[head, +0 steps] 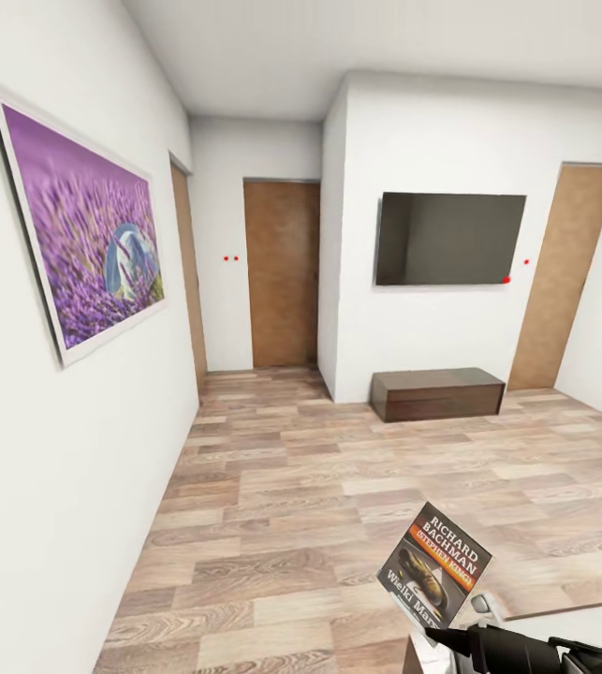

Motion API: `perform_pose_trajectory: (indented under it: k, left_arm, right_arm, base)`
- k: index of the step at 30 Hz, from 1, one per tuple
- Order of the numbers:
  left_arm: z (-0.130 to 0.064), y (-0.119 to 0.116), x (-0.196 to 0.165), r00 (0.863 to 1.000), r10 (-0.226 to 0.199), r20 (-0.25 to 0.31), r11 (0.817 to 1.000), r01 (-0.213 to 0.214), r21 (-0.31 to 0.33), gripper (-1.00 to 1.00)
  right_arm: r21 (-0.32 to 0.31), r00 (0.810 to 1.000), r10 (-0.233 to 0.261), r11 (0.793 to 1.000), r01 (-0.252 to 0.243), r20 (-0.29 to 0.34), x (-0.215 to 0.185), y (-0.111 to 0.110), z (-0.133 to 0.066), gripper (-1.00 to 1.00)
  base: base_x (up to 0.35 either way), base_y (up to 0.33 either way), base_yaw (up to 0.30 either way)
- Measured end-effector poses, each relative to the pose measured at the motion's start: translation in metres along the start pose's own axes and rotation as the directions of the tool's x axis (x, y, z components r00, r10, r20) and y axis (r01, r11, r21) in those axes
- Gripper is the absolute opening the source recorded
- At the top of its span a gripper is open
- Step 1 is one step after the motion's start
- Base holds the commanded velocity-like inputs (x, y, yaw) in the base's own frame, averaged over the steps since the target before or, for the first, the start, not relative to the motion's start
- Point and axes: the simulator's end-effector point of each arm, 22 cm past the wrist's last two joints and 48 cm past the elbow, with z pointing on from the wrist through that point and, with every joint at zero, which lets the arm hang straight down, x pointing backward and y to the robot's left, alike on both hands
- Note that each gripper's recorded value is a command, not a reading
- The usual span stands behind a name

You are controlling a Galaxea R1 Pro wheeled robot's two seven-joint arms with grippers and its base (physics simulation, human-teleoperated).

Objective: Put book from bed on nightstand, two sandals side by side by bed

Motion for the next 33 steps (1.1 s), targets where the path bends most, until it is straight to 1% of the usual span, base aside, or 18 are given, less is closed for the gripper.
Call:
perform_pose_trajectory:
  k: [12, 16, 23, 33]
  left_arm:
    - [-0.002, 0.0, -0.007, 1.0, 0.002, 0.016, 1.0, -0.002, 0.0, 1.0]
    - [-0.003, 0.0, -0.009, 1.0, 0.003, 0.023, 1.0, -0.003, 0.0, 1.0]
    - [-0.005, 0.0, -0.022, 0.997, 0.014, 0.072, 1.0, -0.013, -0.002, 1.0]
    - [-0.008, 0.001, -0.029, 0.996, 0.015, 0.091, 1.0, -0.015, -0.003, 1.0]
  right_arm:
    - [-0.003, 1.0, -0.013, 1.0, 0.013, 0.009, -0.005, 0.004, -0.002, -1.0]
    - [-0.004, 1.0, -0.017, 1.0, 0.017, 0.012, -0.007, 0.005, -0.002, -1.0]
    - [-0.007, 1.0, -0.025, 1.0, 0.025, 0.017, -0.009, 0.008, -0.003, -1.0]
    - [-0.01, 0.999, -0.036, 0.999, 0.036, 0.025, -0.014, 0.011, -0.005, -1.0]
  base:
    - [0.0, 0.002, 0.201]
    - [0.0, 0.114, 0.201]
    - [0.0, 0.111, 0.201]
    - [0.0, 0.007, 0.202]
